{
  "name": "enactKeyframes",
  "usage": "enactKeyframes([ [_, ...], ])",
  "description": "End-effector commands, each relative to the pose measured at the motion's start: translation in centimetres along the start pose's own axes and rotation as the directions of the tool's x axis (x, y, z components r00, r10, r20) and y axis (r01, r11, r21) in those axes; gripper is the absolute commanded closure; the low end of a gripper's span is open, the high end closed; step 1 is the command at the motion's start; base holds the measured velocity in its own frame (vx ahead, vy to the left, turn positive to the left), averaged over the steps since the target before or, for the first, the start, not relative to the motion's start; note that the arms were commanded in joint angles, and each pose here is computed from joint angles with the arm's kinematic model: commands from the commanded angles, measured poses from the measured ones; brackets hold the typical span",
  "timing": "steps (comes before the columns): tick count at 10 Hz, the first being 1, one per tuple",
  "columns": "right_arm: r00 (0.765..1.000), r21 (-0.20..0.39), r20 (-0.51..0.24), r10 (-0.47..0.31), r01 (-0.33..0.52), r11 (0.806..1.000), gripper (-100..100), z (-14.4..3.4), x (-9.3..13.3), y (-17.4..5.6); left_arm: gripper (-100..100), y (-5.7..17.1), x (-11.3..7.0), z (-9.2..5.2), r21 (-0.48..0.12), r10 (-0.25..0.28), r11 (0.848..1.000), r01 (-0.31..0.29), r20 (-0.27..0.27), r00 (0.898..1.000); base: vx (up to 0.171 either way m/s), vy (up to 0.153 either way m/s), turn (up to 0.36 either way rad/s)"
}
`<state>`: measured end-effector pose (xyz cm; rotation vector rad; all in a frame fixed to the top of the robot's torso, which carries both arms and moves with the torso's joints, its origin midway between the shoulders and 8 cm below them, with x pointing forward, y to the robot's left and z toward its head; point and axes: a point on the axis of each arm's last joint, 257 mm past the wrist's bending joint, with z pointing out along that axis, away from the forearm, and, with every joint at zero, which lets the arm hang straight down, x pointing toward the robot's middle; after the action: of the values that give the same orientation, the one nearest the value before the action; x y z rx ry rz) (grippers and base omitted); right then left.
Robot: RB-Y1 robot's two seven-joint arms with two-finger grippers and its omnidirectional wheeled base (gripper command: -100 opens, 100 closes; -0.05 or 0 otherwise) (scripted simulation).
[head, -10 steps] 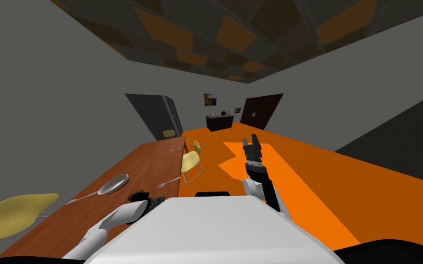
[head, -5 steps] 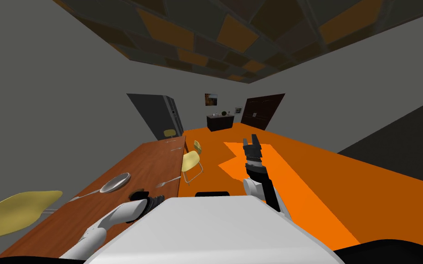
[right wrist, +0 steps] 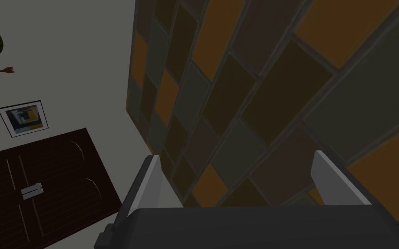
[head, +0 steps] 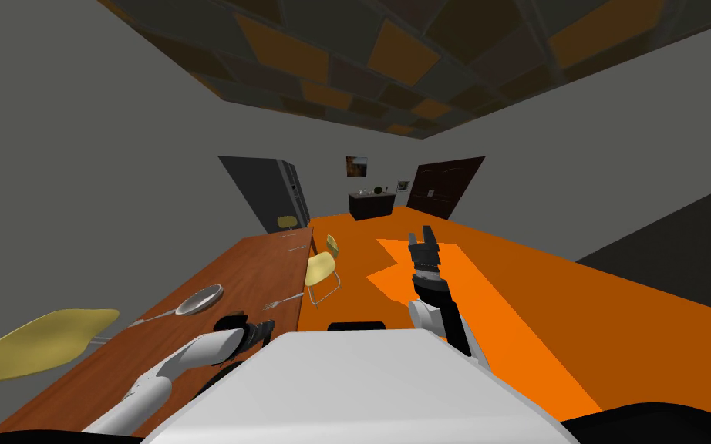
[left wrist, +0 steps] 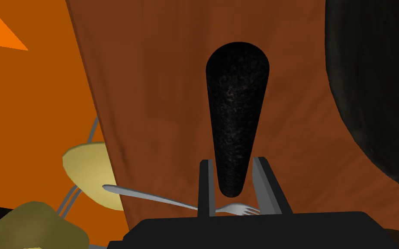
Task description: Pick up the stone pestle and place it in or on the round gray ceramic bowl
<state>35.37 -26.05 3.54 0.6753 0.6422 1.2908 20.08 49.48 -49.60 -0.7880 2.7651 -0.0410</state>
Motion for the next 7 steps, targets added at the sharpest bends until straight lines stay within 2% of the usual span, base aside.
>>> enactKeyframes([
  [1,1.000,0.000,0.000,0.000,0.000,1.000,0,0.0,0.0,0.0,100,-1.2,-3.1,-1.3,0.020,0.005,1.000,-0.006,0.057,0.998,-0.084,-0.103,0.059],
  [2,1.000,0.000,0.000,0.000,0.000,1.000,0,0.0,0.0,0.0,100,-1.2,-3.1,-1.3,0.020,0.005,1.000,-0.006,0.057,0.998,-0.047,-0.052,0.002],
  [6,1.000,0.000,0.000,0.000,0.000,1.000,0,0.0,0.0,0.0,100,-2.8,-8.9,-4.6,0.056,0.016,0.998,-0.026,0.166,0.986,-0.056,-0.031,0.049],
  [7,1.000,0.000,0.000,0.000,0.000,1.000,0,0.0,0.0,0.0,100,-3.7,-11.6,-6.5,0.072,0.024,0.997,-0.040,0.217,0.976,-0.105,-0.087,0.076],
])
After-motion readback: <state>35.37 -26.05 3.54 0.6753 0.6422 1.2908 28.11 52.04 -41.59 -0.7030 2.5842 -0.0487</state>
